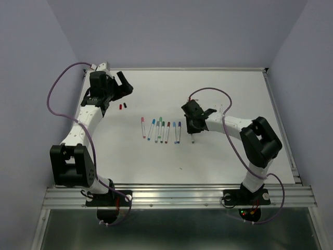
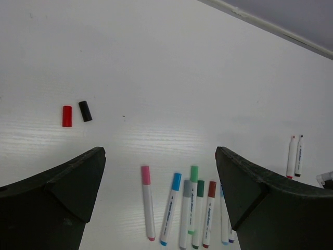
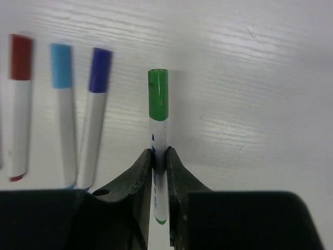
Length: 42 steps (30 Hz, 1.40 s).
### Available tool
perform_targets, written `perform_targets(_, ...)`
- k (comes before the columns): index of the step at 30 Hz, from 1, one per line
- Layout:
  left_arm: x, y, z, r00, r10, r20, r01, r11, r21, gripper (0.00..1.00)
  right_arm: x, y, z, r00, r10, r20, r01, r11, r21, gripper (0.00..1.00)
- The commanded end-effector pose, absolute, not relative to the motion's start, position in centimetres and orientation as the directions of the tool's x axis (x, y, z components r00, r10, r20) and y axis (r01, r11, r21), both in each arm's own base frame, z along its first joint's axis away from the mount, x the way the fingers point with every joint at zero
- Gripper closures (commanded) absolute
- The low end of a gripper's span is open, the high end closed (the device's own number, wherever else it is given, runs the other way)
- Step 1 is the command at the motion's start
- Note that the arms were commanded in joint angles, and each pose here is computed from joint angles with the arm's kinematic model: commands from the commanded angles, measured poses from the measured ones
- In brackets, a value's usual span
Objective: Open the pen caps
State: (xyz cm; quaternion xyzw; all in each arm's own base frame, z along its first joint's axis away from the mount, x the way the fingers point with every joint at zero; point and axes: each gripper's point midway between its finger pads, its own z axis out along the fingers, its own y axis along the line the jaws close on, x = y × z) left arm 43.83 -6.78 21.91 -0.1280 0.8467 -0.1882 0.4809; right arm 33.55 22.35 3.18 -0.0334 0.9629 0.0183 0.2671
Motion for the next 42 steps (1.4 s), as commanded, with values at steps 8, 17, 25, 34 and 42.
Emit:
perform_targets(8, 38.5, -20.5, 27.5, -0.513, -0.247, -0.822, 0.56, 0.629, -0.539, 0.01, 34.6, 31.4, 21.8, -0.402, -0.081, -0.912, -0.653, 0.724, 0.223, 0.99)
perform_targets(17, 36.3, -25.2, 30.2, -0.483, -0.264, -0.835, 0.665, 0.511, -0.546, 0.01, 33.1, 33.9, 26.1, -0.39, 0.011, -0.921, -0.738, 0.595, 0.319, 0.99)
perform_targets(25, 36.0, -26.4, 30.3, -0.492, -0.264, -0.83, 0.671, 0.492, -0.555, 0.03, 32.8, 34.4, 28.1, -0.363, 0.048, -0.93, -0.762, 0.559, 0.327, 0.99)
perform_targets(34, 35.7, -27.5, 30.2, -0.504, -0.249, -0.827, 0.686, 0.467, -0.559, 0.19, 33.7, 34.5, 28.6, -0.354, 0.075, -0.932, -0.747, 0.577, 0.33, 0.99)
perform_targets(42, 35.6, -27.7, 30.4, -0.506, -0.25, -0.825, 0.686, 0.463, -0.561, 0.4, 34.0, 34.5, 29.9, -0.321, 0.097, -0.942, -0.75, 0.581, 0.316, 0.99)
